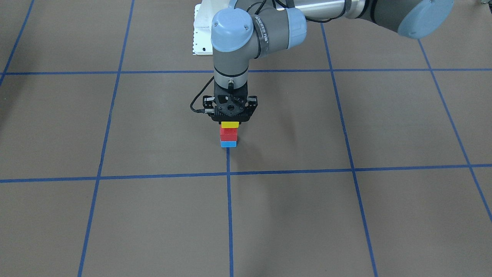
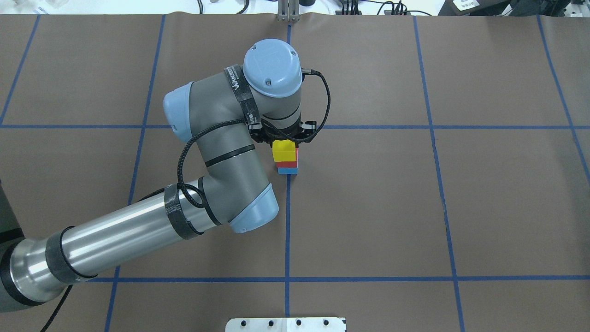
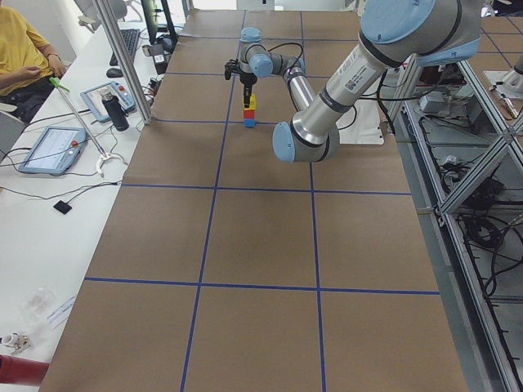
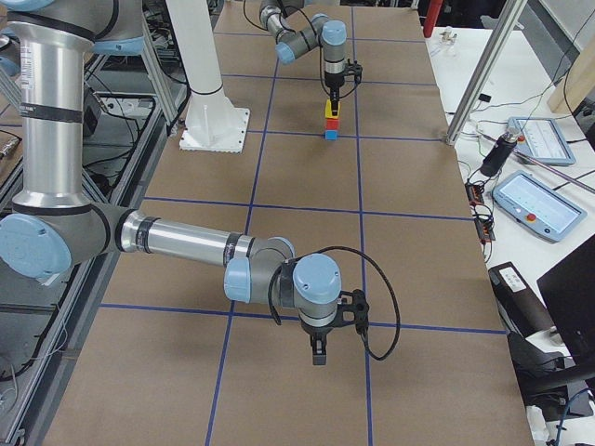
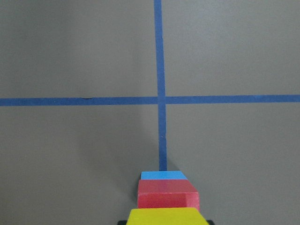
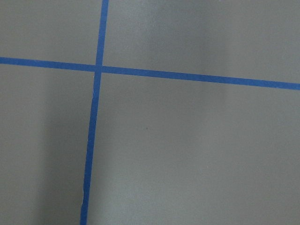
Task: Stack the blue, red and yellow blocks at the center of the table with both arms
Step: 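Lower the yellow cube onto the stack and open the left gripper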
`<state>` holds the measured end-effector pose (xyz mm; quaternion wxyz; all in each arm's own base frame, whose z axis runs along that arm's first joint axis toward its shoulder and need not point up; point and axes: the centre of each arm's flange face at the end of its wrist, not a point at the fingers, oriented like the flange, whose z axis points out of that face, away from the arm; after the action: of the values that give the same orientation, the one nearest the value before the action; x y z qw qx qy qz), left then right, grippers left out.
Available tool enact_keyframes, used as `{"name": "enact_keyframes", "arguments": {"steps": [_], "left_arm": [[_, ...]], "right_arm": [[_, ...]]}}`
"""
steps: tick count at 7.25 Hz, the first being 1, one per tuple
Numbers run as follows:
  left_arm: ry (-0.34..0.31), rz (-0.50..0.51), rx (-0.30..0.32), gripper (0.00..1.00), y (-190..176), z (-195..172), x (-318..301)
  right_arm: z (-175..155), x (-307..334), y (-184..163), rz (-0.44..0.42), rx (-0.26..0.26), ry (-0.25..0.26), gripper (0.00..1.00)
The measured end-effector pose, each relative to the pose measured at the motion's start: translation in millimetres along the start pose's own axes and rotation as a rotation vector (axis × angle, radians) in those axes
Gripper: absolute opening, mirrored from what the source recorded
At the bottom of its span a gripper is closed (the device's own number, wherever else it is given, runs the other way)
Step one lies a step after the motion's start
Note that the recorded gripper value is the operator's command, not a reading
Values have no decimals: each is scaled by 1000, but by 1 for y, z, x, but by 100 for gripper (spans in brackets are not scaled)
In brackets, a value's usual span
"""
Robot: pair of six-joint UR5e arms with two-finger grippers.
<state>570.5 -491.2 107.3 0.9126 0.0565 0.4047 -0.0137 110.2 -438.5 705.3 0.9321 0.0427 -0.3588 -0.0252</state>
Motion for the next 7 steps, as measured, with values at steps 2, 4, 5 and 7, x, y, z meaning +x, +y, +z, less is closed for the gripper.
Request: {"name": "enact_keyframes", "arguments": {"steps": [2,4,5,7], "left_arm": [[6,6,2,22,0,0,4],[6,10,-1,25,2,2,6],[5,10,-2,25,2,2,6],[3,10,-3,33,3,3,5]], "right_arm": [[0,0,0,0,0,0,99],[0,0,0,-1,1,0,100],[0,0,0,-1,0,0,100],[0,0,0,-1,1,0,100]]}}
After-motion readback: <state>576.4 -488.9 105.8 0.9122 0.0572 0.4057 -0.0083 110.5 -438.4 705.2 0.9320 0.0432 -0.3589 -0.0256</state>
